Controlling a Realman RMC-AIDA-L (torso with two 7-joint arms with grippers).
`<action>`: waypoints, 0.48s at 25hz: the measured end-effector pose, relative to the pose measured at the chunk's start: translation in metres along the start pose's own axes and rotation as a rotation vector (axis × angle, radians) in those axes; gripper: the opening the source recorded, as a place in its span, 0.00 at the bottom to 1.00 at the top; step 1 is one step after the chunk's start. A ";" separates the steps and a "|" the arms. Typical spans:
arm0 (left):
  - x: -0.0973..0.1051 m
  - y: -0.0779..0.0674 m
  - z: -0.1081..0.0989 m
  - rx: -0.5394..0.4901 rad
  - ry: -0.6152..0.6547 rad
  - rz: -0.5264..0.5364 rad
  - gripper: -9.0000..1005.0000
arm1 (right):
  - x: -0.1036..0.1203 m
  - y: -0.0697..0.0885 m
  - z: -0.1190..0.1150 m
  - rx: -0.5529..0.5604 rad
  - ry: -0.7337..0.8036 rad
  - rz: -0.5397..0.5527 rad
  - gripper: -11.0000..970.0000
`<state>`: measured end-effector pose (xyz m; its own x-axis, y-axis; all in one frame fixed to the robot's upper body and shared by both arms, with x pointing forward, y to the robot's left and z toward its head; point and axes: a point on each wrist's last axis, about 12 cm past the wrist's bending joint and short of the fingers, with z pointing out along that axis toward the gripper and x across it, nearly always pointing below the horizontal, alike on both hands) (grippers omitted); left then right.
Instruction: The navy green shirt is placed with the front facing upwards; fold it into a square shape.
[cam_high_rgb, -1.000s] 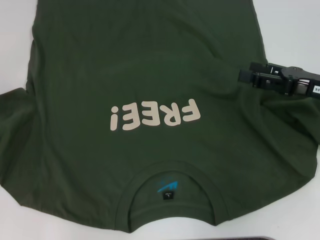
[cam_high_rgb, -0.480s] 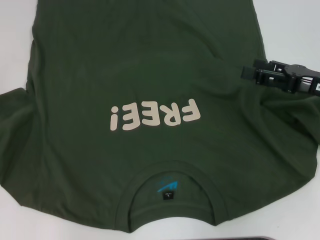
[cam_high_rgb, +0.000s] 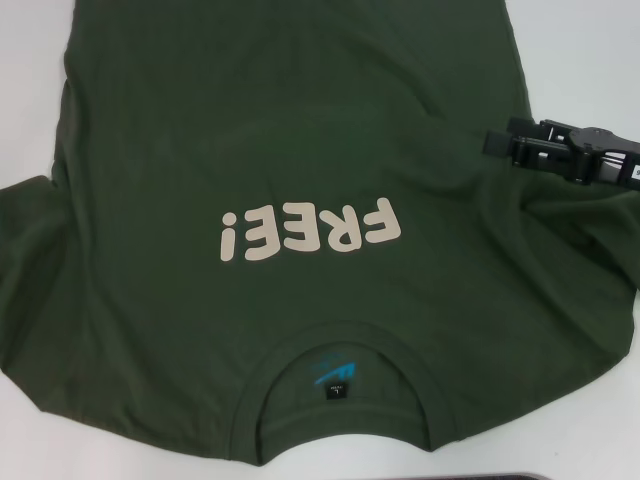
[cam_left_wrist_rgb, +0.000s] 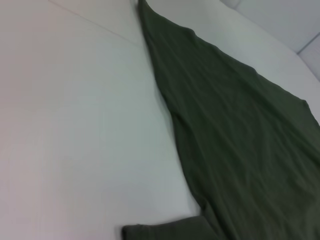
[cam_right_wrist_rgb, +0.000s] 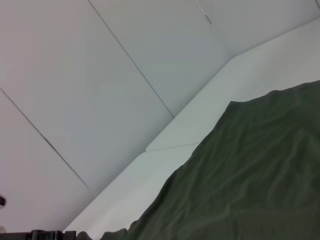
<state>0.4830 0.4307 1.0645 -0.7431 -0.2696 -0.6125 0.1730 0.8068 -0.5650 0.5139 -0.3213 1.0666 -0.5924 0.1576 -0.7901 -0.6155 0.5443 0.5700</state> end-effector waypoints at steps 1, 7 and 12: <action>0.000 -0.001 0.001 0.003 0.006 0.003 0.83 | 0.000 0.000 0.000 0.000 0.000 0.000 0.94; -0.002 -0.003 0.005 0.009 0.031 0.019 0.81 | 0.000 0.000 0.000 0.002 -0.001 0.001 0.94; -0.003 -0.004 0.006 0.008 0.032 0.014 0.79 | 0.000 0.000 0.000 0.003 -0.003 0.001 0.94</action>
<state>0.4882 0.4253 1.0648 -0.7608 -0.2413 -0.6025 0.1889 0.8059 -0.5612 0.5140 -0.3217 1.0665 -0.5913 0.1610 -0.7902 -0.6133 0.5464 0.5703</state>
